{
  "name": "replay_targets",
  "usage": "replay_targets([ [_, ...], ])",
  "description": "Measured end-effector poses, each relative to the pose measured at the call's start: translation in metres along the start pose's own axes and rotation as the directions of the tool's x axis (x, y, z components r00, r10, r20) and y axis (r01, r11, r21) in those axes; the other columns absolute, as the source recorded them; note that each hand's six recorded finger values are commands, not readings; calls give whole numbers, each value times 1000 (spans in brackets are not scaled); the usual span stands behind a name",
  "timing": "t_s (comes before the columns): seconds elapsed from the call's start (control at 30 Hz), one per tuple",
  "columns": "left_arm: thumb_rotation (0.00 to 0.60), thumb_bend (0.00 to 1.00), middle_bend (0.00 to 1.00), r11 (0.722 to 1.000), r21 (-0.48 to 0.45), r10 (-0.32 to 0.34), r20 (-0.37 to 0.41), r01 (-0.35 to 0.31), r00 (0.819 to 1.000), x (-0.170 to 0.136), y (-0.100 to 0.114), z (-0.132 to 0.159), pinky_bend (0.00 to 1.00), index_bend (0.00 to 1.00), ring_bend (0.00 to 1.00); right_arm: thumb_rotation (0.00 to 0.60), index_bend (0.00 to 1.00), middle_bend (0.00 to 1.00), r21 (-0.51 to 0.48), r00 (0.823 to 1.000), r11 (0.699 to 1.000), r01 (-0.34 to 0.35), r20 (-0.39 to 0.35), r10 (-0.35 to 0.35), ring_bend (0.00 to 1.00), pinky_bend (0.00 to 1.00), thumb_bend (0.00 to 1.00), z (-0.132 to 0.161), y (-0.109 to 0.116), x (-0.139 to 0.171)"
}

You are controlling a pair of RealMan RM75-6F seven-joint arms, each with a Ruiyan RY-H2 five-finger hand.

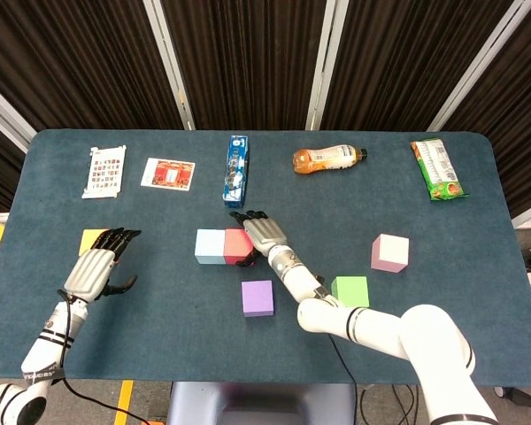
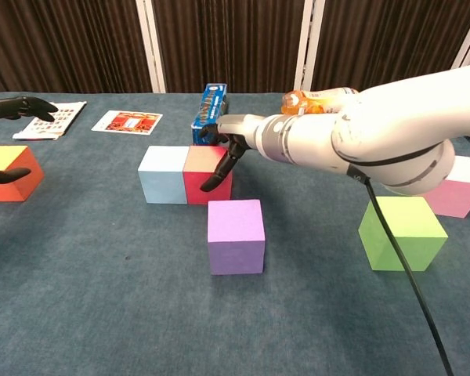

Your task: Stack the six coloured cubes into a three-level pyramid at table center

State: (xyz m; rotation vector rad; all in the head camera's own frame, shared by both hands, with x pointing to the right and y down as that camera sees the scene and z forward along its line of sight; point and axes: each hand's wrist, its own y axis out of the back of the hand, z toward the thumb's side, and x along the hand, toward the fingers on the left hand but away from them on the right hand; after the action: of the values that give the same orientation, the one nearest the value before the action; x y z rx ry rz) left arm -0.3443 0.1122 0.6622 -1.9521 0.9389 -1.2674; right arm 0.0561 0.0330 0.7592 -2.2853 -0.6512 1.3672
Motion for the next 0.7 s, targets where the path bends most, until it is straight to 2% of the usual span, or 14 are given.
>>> replay_targets([
  [0.1,600,353,98,1000,2,2,3,-2,1000,0,1,1,78,94,47,600,19,179,-5,1000,1000,2,-5,-2,46,29,261,-1,3,3],
  [0.23,600,353,98,1000,10,13,7,-13,1000,0,6,1,78,94,46,600,43,179,-6,1000,1000,24,-15,-24,45,30,262,-6,16,15],
  [0.33,600,353,98,1000,11,18,5,-18,1000,0,9,0,78,94,46,600,68,177,-4,999,999,42,-34,-42,45,30,262,-14,30,37],
  [0.57,600,353,98,1000,10,20,1,-20,1000,-2,11,3,78,94,46,600,160,191,16,995,997,71,-69,-69,79,107,264,-45,59,118],
  [0.7,600,353,98,1000,6,20,-2,-20,1000,-3,11,5,78,94,46,600,199,200,47,997,998,44,-64,-41,85,124,263,-68,53,159],
])
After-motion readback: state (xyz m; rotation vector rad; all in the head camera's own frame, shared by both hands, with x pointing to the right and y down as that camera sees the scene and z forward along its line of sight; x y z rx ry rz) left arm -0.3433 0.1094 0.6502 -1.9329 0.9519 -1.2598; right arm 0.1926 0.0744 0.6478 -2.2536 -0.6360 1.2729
